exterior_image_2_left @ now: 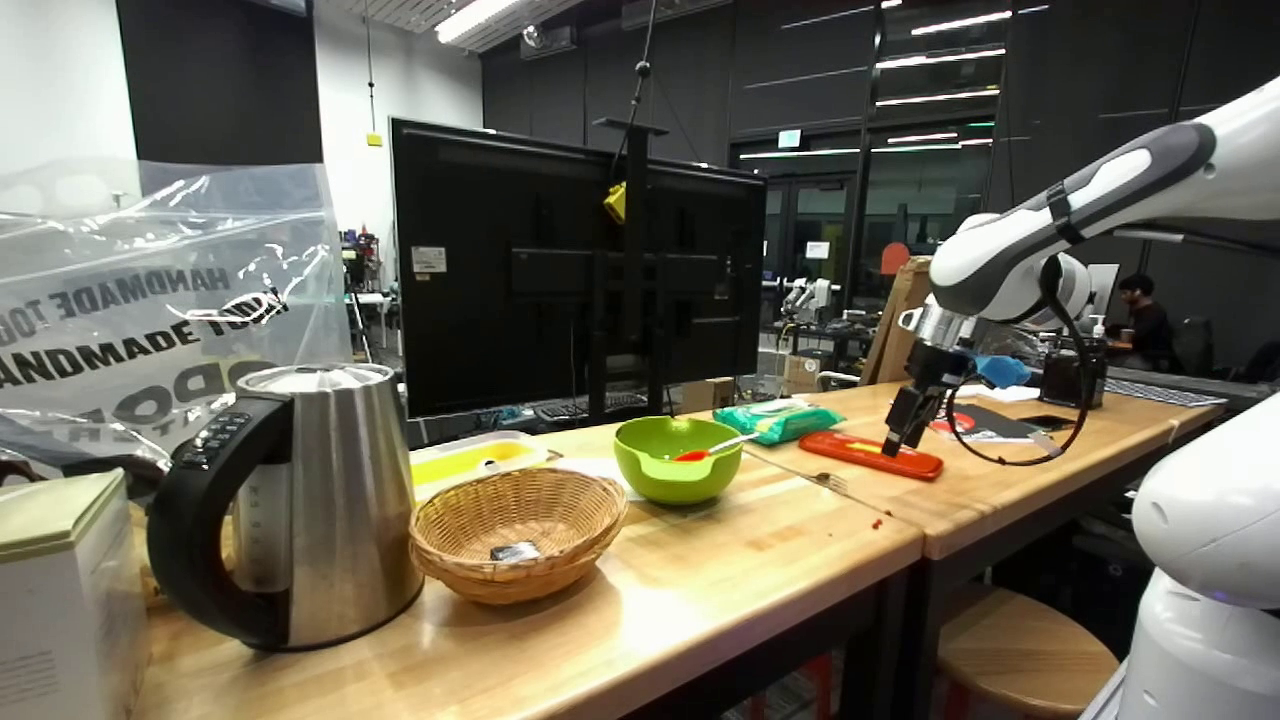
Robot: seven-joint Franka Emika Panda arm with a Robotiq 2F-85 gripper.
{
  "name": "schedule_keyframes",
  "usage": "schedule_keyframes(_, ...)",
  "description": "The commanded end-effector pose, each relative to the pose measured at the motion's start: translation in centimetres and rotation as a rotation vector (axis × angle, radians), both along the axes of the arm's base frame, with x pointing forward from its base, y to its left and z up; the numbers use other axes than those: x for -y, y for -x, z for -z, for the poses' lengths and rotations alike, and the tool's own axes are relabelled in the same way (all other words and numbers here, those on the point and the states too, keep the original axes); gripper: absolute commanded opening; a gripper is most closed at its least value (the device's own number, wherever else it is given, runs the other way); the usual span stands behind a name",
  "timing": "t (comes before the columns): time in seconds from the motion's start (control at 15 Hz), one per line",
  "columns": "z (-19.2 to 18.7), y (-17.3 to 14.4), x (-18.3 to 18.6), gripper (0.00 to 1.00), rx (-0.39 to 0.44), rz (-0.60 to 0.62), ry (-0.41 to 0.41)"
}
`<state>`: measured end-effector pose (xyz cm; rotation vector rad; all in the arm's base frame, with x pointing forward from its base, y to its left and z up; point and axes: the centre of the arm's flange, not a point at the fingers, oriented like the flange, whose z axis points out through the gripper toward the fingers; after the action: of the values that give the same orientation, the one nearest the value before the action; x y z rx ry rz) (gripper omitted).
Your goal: Move the silver fork to the right
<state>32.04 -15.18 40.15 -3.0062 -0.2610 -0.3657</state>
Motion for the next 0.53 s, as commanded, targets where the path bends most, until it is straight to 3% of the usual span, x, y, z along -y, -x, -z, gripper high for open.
schedule_keyframes(0.0,0.6,-0.4,-0.9,1.0,0.066,0.017,0.087)
schedule_keyframes(0.47,2.0,-3.4,-3.5,1.0,0.094,-0.028,0.122)
